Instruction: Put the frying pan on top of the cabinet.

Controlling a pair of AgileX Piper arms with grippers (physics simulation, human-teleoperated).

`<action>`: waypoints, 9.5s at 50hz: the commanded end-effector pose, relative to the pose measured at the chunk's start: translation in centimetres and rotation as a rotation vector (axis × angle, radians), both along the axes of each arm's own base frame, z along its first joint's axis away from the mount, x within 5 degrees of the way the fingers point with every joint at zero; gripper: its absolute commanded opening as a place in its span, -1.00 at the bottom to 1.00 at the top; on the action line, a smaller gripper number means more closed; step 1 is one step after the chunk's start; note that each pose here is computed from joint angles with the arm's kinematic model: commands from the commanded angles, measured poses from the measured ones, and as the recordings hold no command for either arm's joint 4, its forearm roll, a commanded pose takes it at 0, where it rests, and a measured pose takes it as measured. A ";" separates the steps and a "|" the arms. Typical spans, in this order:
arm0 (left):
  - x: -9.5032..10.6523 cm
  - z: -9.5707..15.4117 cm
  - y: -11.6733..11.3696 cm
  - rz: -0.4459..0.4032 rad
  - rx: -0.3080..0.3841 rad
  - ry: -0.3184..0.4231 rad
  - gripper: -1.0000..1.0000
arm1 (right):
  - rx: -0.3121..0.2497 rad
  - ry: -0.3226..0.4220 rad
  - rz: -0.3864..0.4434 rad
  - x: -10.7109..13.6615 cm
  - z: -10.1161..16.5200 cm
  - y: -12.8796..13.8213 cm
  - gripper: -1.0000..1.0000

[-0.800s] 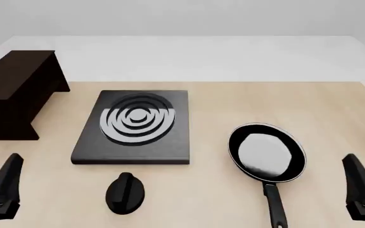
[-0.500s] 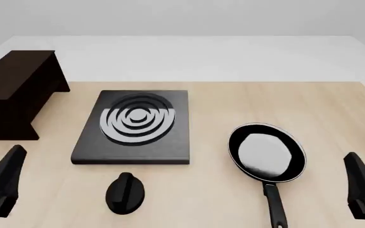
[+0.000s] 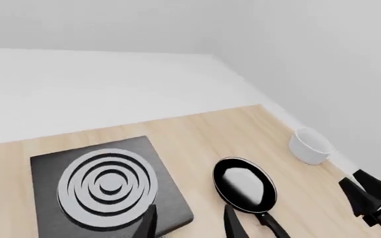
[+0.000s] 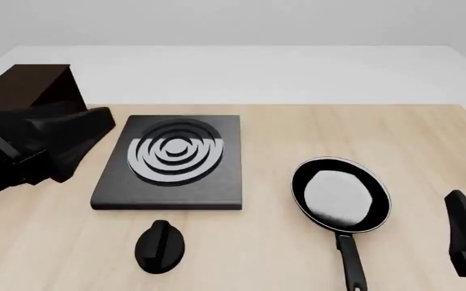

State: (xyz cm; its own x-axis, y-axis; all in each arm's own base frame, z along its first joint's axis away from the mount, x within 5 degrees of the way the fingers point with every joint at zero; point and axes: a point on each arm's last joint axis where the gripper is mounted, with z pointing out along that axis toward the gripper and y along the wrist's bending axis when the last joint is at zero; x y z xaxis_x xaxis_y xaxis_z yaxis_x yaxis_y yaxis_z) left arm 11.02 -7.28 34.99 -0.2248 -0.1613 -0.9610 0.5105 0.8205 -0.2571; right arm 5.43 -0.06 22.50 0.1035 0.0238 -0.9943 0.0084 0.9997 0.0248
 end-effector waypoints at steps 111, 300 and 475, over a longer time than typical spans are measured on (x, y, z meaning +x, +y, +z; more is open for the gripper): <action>7.4 -8.9 -26.4 -0.304 0.004 0.657 1.00 | 0.121 -0.021 -0.004 0.2 -0.9 -0.1 1.00; 5.5 -23.4 -34.4 -0.331 0.181 0.817 -1.00 | 0.179 -0.038 -0.012 0.0 -0.3 -0.2 1.00; 4.5 2.0 4.1 0.374 -0.715 0.101 -1.00 | 0.128 -0.007 0.009 0.0 -0.1 0.0 1.00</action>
State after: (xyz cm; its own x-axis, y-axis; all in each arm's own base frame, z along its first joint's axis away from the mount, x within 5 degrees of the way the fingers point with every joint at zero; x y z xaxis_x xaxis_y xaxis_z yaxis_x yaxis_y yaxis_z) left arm 15.91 -4.50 36.71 -0.2072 -0.8255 -0.5250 0.1767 0.4963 -0.8500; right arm 5.40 -0.09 22.59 0.1105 0.1533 -0.9820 -0.0001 0.9880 0.1543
